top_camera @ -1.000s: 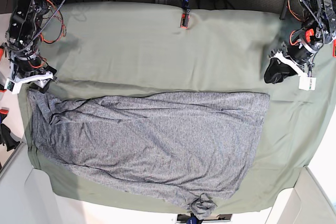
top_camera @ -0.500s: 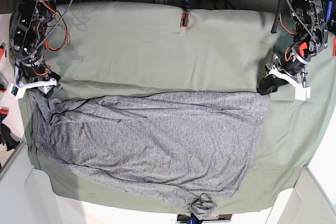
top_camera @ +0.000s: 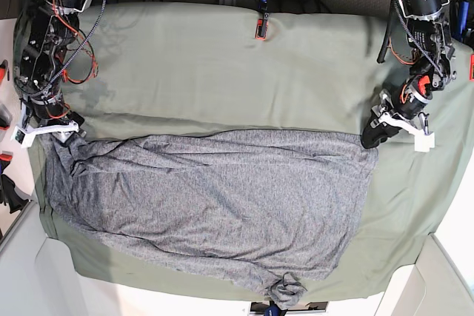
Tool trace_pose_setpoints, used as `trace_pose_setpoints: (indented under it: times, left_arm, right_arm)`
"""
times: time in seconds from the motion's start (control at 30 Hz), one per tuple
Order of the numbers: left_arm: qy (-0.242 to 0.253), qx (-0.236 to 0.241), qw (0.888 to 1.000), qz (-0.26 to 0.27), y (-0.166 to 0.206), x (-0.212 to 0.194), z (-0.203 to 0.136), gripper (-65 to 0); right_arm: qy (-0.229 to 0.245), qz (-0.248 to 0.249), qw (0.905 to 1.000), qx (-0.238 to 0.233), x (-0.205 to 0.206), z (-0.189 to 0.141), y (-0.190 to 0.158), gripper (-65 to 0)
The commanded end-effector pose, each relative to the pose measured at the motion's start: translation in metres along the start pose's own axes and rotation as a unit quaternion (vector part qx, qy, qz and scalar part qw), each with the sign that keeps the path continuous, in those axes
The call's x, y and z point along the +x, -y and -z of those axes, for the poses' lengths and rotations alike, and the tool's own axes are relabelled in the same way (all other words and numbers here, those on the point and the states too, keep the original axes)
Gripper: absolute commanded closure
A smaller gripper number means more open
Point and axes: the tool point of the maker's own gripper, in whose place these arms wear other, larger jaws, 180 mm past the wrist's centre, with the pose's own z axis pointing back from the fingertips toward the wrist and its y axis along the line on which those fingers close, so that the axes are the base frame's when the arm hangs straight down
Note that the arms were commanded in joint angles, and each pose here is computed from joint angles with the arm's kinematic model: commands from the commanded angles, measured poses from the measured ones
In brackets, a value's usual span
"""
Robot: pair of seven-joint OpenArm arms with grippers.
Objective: Fold the T-shirt properly
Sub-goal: 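Grasp the folded edge of the shirt with both grippers, then pull the grasped edge with both grippers back across the shirt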
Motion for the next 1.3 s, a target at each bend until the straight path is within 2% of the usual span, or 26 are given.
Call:
trace_pose_setpoints:
  times: [0.0,0.33,0.37,0.47,0.53,0.57,0.77,0.9,1.03,1.27]
  left_arm:
    - [0.003,0.006,1.0,0.005,-0.003,0.01,0.002,-22.4]
    - [0.007,0.013,1.0,-0.005,-0.007,0.015,0.015,-22.2]
    - [0.013,0.013,1.0,-0.005,-0.007,0.017,0.015,-20.0]
    - [0.008,0.021,1.0,0.006,-0.009,0.015,0.015,-0.9]
    - [0.006,0.021,1.0,0.011,-0.01,0.015,0.014,0.0]
    - [0.007,0.016,1.0,0.015,-0.009,0.016,0.013,0.0]
    - [0.034,0.0,0.997,0.074,0.003,0.052,0.0,0.0]
    - [0.031,0.003,0.991,0.127,0.01,0.07,-0.017,0.0]
    - [0.02,0.015,0.987,0.162,0.007,0.074,-0.033,0.0]
    - [0.013,0.056,0.976,0.209,-0.011,0.077,-0.081,0.0]
  right_arm:
    - [0.025,0.002,0.9996,0.01,0.024,0.002,-0.007,-36.4]
    - [0.028,0.007,0.9996,0.007,0.024,0.012,-0.008,-36.0]
    - [0.027,0.003,0.9996,0.004,0.025,0.014,-0.008,-34.0]
    - [0.024,-0.017,0.9996,-0.003,0.025,0.019,-0.008,-18.8]
    - [0.033,-0.036,0.9988,0.004,0.029,0.019,-0.011,-3.6]
    - [0.039,-0.042,0.9983,0.008,0.031,0.019,-0.013,0.0]
    - [0.028,-0.045,0.9986,0.007,0.029,0.018,-0.012,0.0]
    - [0.014,-0.06,0.9981,0.01,0.029,0.006,-0.012,0.0]
    - [0.016,-0.086,0.9958,0.025,0.034,-0.014,-0.017,0.0]
    - [-0.017,-0.115,0.9932,0.013,0.014,-0.041,-0.001,0.0]
